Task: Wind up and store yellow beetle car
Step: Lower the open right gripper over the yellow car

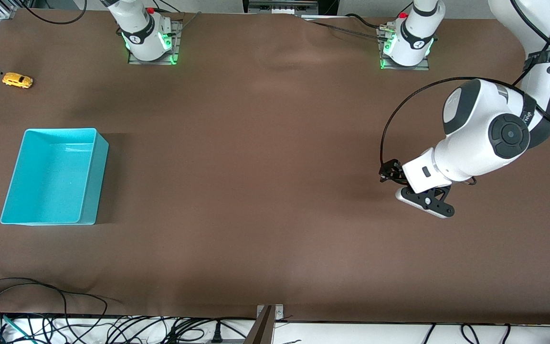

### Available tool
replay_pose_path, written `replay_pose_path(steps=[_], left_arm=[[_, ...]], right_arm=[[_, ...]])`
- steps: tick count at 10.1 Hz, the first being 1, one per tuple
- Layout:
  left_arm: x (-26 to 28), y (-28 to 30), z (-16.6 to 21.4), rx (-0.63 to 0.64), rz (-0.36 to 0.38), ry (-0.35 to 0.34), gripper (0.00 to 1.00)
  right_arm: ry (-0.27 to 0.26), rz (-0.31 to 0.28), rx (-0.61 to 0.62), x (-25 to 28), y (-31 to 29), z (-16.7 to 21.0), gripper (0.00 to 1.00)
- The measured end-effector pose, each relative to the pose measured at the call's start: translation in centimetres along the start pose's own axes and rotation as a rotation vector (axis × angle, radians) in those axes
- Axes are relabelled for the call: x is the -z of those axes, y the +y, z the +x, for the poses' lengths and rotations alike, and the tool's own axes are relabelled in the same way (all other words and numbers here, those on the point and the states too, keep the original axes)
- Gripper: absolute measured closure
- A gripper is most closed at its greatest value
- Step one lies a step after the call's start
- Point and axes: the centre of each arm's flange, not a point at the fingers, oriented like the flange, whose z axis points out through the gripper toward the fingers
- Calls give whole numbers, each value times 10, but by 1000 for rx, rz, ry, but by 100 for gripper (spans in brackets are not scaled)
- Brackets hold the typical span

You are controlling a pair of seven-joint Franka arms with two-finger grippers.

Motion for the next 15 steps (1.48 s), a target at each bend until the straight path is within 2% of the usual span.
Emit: replay_pose_path(steps=[2,5,8,11,15], left_arm=[[0,0,0,0,0,0,0],[0,7,0,-10,-2,-1,0],[4,7,0,-10,2,0,0],[16,-16,1,-10,84,15,0],[22,-60,-7,57,93,15,0]], right_arm=[[-18,-5,26,-10,-5,-11,0],[-10,-60,65,-32,-13,-33,0],[-6,-83,84,-53,-17,-39,0],[10,-100,109,-88,-18,-47,0],[25,-111,126,-126,-15,-50,0]])
